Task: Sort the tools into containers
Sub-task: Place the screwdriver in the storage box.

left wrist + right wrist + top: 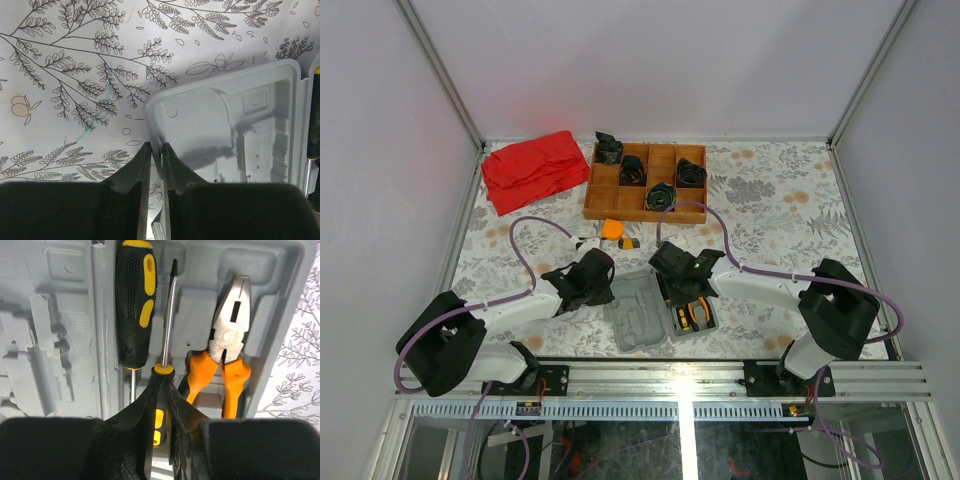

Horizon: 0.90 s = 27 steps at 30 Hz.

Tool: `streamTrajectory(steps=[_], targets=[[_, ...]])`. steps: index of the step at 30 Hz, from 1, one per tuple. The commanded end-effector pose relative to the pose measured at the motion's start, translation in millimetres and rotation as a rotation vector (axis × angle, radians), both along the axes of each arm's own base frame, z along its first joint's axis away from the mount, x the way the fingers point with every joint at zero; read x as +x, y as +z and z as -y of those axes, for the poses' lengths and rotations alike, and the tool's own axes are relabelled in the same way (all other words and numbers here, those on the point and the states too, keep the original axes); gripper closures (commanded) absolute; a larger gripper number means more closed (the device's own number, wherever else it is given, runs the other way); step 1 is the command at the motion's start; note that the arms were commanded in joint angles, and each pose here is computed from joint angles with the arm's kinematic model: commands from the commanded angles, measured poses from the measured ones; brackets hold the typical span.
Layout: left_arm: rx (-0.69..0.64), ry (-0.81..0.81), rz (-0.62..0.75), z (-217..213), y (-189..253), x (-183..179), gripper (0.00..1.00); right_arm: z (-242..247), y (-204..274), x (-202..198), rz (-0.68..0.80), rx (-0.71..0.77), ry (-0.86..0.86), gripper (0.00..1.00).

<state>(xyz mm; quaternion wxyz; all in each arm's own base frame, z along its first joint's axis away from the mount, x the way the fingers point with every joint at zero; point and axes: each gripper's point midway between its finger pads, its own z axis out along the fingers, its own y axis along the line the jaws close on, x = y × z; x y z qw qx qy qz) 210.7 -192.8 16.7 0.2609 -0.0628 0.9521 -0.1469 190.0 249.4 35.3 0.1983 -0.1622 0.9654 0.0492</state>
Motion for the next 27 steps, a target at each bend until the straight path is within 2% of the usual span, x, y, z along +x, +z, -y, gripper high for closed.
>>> streamTrajectory(steps=[1, 5, 14, 27], targets=[[-0.035, -0.012, 0.017, 10.1, 8.4, 3.0, 1.00, -4.6, -7.4, -4.2, -0.045, 0.013, -0.003, 0.81], [-0.037, -0.015, 0.015, 10.8, 7.5, 2.7, 1.00, -4.5, -17.1, -6.5, -0.069, -0.006, 0.002, 0.82], [-0.072, -0.058, 0.010, 23.6, 6.8, 4.0, 1.00, 4.3, -58.7, -34.3, -0.250, -0.095, 0.039, 0.99], [-0.089, -0.103, 0.018, 33.0, 8.7, 2.3, 1.00, 3.9, -118.0, -57.5, -0.408, -0.130, 0.070, 1.00]])
